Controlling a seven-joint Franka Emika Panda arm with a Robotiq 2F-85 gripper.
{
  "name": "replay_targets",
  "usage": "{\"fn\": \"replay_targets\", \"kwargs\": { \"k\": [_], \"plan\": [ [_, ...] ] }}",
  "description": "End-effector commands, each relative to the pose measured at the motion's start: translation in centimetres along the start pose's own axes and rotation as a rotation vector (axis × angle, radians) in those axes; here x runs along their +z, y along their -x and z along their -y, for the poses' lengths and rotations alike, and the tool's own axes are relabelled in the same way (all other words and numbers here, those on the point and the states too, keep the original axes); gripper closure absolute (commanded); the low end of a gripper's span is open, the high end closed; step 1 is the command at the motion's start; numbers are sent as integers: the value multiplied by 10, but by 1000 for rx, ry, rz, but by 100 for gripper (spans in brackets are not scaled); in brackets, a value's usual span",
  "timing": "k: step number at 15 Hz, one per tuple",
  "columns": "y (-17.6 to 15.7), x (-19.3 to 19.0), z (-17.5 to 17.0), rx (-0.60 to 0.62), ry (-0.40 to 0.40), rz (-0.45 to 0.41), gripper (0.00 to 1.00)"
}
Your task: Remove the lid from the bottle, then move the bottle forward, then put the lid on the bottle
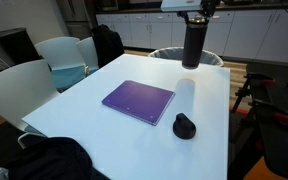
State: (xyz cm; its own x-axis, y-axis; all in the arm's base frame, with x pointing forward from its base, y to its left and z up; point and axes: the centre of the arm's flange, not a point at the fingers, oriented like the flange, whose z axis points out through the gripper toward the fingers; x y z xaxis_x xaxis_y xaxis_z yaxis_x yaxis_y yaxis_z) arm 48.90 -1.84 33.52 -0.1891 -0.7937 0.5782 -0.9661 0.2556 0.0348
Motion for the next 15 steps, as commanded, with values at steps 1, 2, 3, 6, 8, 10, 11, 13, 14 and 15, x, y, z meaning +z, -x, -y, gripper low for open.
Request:
{"fn": "replay_targets", "kwargs": {
  "k": [1, 2, 3, 6, 8, 10, 11, 13, 14, 15],
  "plan": [
    [-13, 5, -14, 103, 18, 20, 38],
    [-11, 12, -14, 116, 22, 39, 38],
    [-11, 18, -16, 131, 26, 52, 38],
    [-9, 34, -22, 168, 72, 84, 38],
    [-11, 43, -30, 192, 102, 91, 38],
    [-14, 52, -37, 212, 130, 82, 38],
    [-15, 56, -39, 222, 139, 79, 38],
    [-16, 63, -42, 237, 154, 73, 38],
    [-16, 65, -43, 239, 156, 73, 38],
    [-16, 67, -44, 247, 157, 74, 38]
  ]
}}
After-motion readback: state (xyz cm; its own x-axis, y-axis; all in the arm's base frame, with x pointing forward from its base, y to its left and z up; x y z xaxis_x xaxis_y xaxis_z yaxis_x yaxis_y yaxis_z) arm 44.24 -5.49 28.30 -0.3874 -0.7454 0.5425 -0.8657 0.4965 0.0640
